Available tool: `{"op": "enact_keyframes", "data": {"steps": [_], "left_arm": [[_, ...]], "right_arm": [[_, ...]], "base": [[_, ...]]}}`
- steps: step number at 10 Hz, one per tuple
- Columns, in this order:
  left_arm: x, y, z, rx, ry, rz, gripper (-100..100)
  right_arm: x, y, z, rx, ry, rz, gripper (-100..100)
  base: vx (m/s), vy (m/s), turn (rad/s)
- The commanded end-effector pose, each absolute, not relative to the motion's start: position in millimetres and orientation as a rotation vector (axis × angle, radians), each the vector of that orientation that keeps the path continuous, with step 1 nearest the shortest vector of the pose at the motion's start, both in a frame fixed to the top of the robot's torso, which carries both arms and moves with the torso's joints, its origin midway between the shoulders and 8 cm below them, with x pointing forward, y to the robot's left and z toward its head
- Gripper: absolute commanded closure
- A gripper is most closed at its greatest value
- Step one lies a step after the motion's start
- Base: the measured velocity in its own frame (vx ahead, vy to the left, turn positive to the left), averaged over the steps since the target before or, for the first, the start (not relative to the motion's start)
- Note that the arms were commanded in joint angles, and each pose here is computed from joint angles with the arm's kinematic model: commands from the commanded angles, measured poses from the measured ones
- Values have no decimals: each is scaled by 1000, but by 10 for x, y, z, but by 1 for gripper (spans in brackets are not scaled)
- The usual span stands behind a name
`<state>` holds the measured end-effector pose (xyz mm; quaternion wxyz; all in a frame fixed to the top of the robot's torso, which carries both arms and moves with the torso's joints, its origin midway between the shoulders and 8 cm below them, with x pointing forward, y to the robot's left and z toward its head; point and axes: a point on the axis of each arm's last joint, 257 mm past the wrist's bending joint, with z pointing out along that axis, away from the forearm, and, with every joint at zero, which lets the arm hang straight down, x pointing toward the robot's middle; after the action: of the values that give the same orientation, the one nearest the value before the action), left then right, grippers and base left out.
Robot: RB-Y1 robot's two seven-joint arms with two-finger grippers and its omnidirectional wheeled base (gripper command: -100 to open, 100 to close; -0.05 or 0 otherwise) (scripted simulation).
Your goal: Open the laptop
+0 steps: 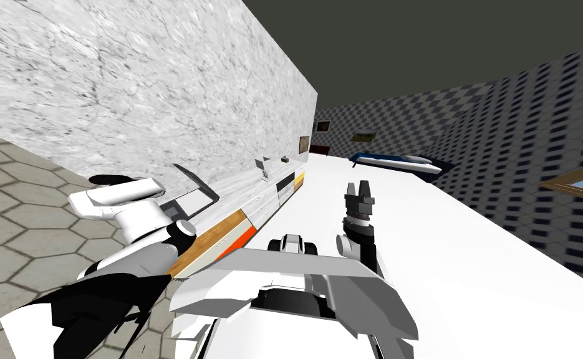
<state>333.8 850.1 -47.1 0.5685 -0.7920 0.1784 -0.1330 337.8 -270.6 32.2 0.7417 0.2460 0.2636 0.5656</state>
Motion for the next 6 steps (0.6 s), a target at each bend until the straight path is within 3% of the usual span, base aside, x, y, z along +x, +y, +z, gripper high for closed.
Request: {"op": "enact_keyframes", "data": {"steps": [1, 2, 3, 6], "left_arm": [[3290, 8560, -685, -1904, 412, -308, 100], [3302, 8540, -652, -1893, 411, -310, 100], [3217, 8582, -658, -1888, 432, -254, -100], [3061, 8657, -642, -1872, 471, -152, -100]], "right_arm": [[3378, -2707, 321, 539, 578, 1240, 0], [3378, -2707, 321, 540, 578, 1240, 0], [3378, -2707, 321, 539, 578, 1240, 0], [3377, -2707, 320, 540, 578, 1239, 0]], "base": [[-13, -3, 62], [-1, -1, 12], [96, -26, 8], [189, -73, 14]]}}
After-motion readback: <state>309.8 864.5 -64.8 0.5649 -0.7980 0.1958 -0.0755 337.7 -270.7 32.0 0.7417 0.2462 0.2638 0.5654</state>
